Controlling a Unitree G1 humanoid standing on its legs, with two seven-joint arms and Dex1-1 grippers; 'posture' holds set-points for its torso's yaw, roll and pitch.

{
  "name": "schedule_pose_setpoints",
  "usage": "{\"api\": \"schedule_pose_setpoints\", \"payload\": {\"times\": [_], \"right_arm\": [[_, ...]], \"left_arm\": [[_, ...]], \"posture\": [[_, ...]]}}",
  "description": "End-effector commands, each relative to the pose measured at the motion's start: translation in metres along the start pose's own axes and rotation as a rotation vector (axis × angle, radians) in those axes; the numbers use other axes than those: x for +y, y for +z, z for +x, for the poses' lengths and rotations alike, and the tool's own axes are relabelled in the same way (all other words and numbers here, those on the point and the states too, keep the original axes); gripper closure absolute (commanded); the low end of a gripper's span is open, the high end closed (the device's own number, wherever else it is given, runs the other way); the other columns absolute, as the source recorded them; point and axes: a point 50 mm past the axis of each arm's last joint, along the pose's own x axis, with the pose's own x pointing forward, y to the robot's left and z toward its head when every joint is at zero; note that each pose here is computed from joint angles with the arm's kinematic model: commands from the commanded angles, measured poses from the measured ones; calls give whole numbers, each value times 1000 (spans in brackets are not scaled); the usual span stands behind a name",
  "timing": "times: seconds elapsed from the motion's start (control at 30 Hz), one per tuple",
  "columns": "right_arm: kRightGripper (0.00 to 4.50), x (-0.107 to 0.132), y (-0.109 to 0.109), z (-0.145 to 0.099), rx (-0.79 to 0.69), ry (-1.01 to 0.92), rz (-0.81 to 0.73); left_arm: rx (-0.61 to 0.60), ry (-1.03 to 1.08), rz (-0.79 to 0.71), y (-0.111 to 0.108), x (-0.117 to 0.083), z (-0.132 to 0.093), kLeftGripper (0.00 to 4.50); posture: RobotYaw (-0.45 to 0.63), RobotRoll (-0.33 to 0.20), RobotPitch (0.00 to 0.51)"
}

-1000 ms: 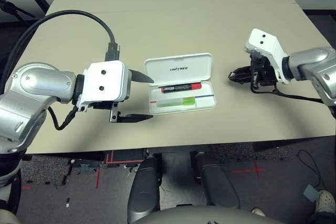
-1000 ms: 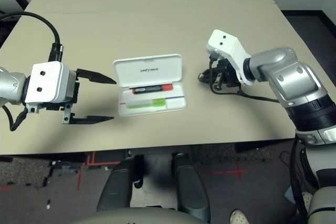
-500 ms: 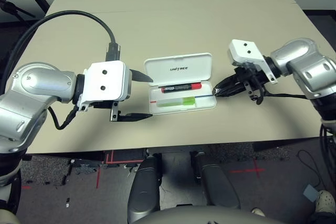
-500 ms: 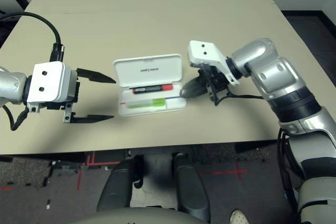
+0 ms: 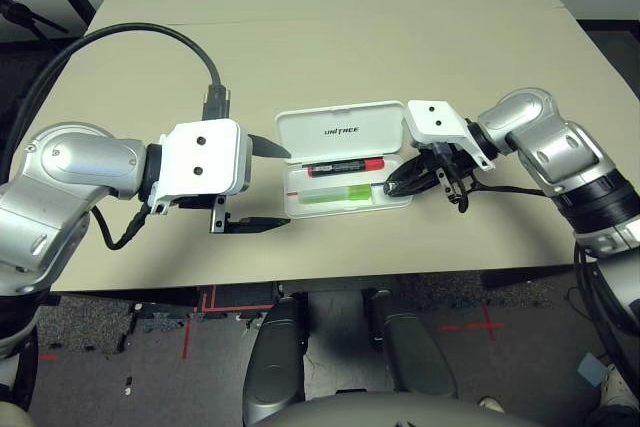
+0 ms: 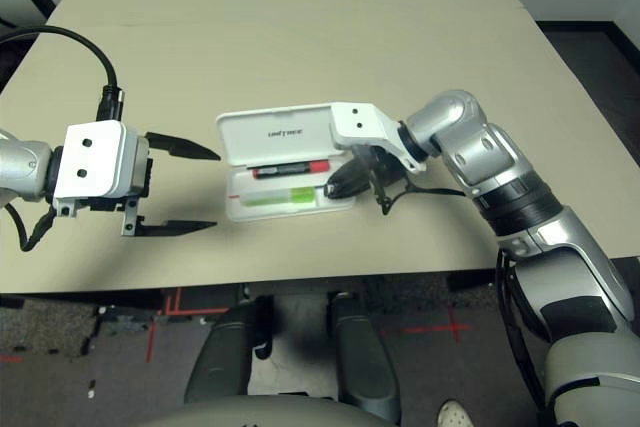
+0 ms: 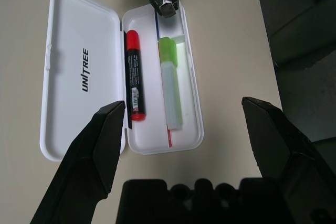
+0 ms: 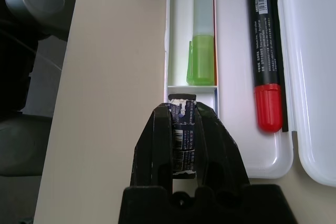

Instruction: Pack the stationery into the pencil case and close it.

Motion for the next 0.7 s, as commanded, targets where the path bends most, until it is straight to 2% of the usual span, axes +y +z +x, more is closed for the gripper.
{"api": "schedule_pose_setpoints", "payload": {"times": [0.03,0.17,0.3,0.4,0.53,0.7], "right_arm": [[4200,2,-5,7,9,27,-9],[4200,1,-7,11,3,24,-26],[2788,0,-6,11,-9,2,-38],[1555,-1,-5,10,-22,-17,-47],[141,0,-1,-7,-65,-46,-26],[60,5,-2,-27,-84,-75,9]], "left_arm": [[20,-5,6,-1,-3,1,0],[22,-6,6,-1,-3,1,0],[25,-7,4,-2,-4,1,0],[27,-7,4,-2,-3,1,0],[30,-6,-3,-4,-4,1,0],[38,1,-15,-8,-3,0,0]], "posture": [[44,0,188],[44,0,188],[44,0,190],[42,0,190],[41,0,193],[36,0,197]]}}
